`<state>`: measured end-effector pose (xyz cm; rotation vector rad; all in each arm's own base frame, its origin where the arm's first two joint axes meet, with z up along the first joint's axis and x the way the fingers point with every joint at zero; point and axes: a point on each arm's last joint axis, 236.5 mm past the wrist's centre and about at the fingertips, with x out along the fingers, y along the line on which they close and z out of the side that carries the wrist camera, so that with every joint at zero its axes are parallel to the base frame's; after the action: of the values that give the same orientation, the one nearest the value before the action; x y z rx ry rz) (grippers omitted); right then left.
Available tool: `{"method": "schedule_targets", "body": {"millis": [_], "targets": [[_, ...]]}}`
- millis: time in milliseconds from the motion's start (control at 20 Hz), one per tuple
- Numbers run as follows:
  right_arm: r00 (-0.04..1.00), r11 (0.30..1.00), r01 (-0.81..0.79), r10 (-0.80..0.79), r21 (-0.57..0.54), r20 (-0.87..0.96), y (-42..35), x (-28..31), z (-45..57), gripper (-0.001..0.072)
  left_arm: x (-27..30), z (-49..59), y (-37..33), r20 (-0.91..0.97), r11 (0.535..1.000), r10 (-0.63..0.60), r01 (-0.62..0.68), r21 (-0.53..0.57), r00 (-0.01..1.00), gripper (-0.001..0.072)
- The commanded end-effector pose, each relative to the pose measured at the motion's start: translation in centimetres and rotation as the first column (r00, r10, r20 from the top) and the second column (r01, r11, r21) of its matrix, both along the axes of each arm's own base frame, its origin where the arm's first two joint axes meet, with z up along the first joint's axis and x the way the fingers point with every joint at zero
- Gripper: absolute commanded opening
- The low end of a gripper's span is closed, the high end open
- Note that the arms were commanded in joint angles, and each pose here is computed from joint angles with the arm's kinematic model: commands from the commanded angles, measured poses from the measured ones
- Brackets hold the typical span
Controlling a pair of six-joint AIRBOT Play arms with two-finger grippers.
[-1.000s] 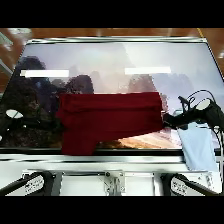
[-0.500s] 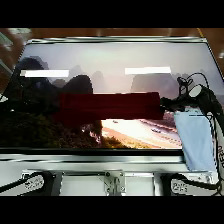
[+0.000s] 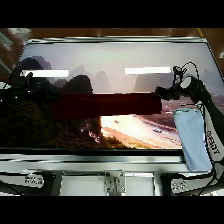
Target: Fold the shirts.
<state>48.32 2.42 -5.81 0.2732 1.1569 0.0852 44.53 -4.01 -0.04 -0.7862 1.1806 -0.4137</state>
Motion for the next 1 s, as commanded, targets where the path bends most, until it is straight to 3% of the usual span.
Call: {"method": "schedule_targets", "body": {"millis": [0,500,550,600,650,700,750,850,950], "targets": [[0.999,1.0,0.02,-0.021,0.009,0.026,0.2,1.4,-0.7,0.006,2.3,-0.2,0.2,-0.011,0.999,-0.007,0.007,-0.032,1.0,0.0034],[0.997,0.994,0.075,-0.076,0.081,0.004,1.0,2.3,-3.6,0.0061,2.9,-5.3,-0.2,-0.132,0.997,-0.001,-0.009,-0.072,0.991,0.0039],[0.997,0.994,0.078,-0.079,0.082,0.009,1.0,2.4,-3.5,0.0061,2.8,-5.7,-0.5,-0.142,0.997,-0.007,-0.003,-0.075,0.99,0.0069],[0.997,0.994,0.077,-0.078,0.081,0.011,1.0,2.4,-3.5,0.0108,2.7,-5.9,-0.7,-0.147,0.997,-0.012,0.001,-0.077,0.989,0.0137],[0.997,0.994,0.078,-0.08,0.08,0.017,0.9,2.5,-3.4,0.0328,2.7,-5.9,-0.8,-0.145,0.997,-0.014,0.002,-0.077,0.989,0.0304],[0.997,0.995,0.072,-0.074,0.076,0.025,0.9,2.6,-3.1,0.0539,2.8,-5.6,-0.8,-0.14,0.997,-0.016,0.005,-0.08,0.99,0.0423],[0.998,0.997,0.052,-0.055,0.057,0.039,0.5,2.6,-2.5,0.0584,2.9,-5.0,-0.7,-0.133,0.996,-0.027,0.015,-0.084,0.991,0.0463],[0.998,0.999,0.039,-0.038,-0.007,0.058,-1.6,2.2,-1.0,0.0584,3.3,-3.0,0.0,-0.102,0.995,-0.051,0.042,-0.091,0.993,0.0464],[0.995,0.995,0.101,-0.101,0.001,0.019,-4.0,1.2,-0.5,0.0595,3.8,-0.4,1.0,-0.067,0.994,-0.063,0.057,-0.092,0.996,0.0463]]}}
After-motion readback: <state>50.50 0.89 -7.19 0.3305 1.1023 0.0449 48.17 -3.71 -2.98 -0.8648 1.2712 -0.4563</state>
